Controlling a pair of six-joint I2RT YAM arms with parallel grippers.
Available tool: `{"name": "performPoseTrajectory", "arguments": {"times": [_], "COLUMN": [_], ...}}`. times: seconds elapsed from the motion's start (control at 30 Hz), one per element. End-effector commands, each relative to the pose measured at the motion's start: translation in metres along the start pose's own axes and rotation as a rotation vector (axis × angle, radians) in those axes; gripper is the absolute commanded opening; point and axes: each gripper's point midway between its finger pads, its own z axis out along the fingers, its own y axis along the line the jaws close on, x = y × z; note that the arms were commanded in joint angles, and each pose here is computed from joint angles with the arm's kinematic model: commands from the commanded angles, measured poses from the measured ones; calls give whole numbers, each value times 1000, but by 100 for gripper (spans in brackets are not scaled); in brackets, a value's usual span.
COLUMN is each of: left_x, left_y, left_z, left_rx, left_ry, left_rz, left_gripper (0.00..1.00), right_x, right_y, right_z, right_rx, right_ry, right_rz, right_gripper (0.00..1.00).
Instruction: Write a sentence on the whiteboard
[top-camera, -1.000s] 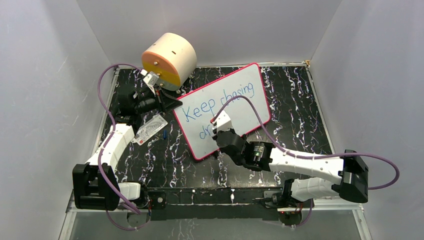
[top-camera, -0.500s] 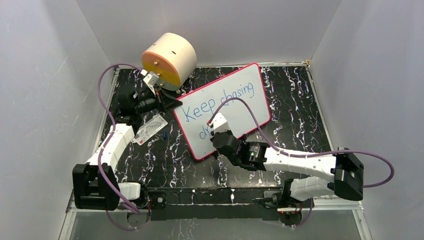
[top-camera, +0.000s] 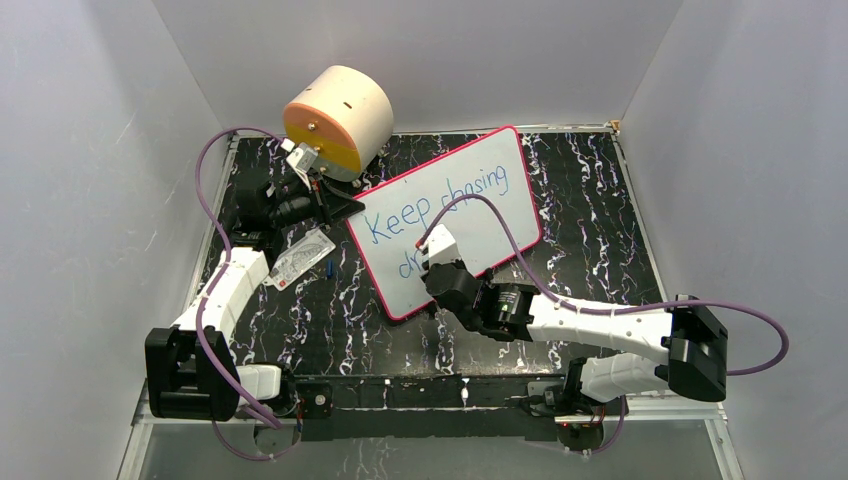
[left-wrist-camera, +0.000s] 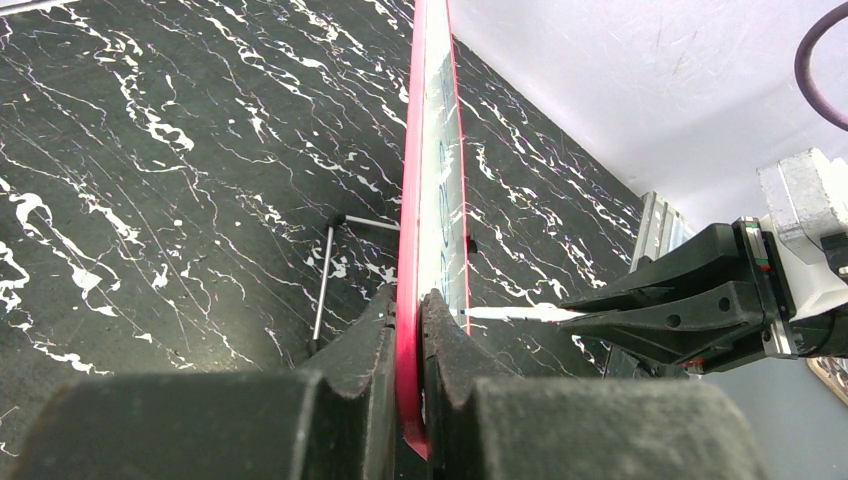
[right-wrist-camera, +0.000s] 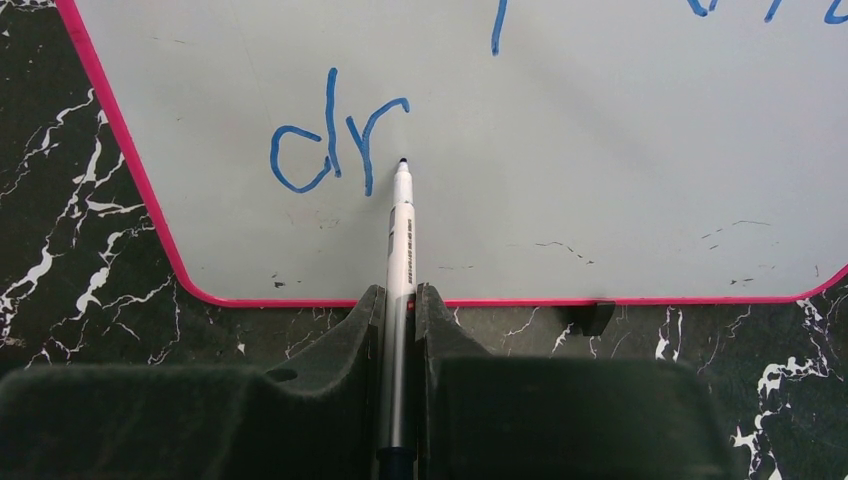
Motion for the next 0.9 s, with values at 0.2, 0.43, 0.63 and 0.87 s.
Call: {"name": "performPoseTrajectory", "arguments": {"times": [0.2,0.43,0.63,0.87], "left_x": [27,27,27,27], "left_y": [4,4,3,3], "left_z": [6,6,6,6], "left_rx": [6,8,12,11], "left_ry": [69,70,70,69], "left_rz": [10,10,11,12], "left_gripper": [0,0,0,0], "right_x": [-11,-25,-38,-51], "right_y": [-24,-25,-22,-18], "right_z": [1,-1,0,-1], "right_rx": [105,103,94,72], "right_ry": [-24,-70,-109,-142], "right_rz": [28,40,44,48], "right_gripper": [0,0,0,0]}}
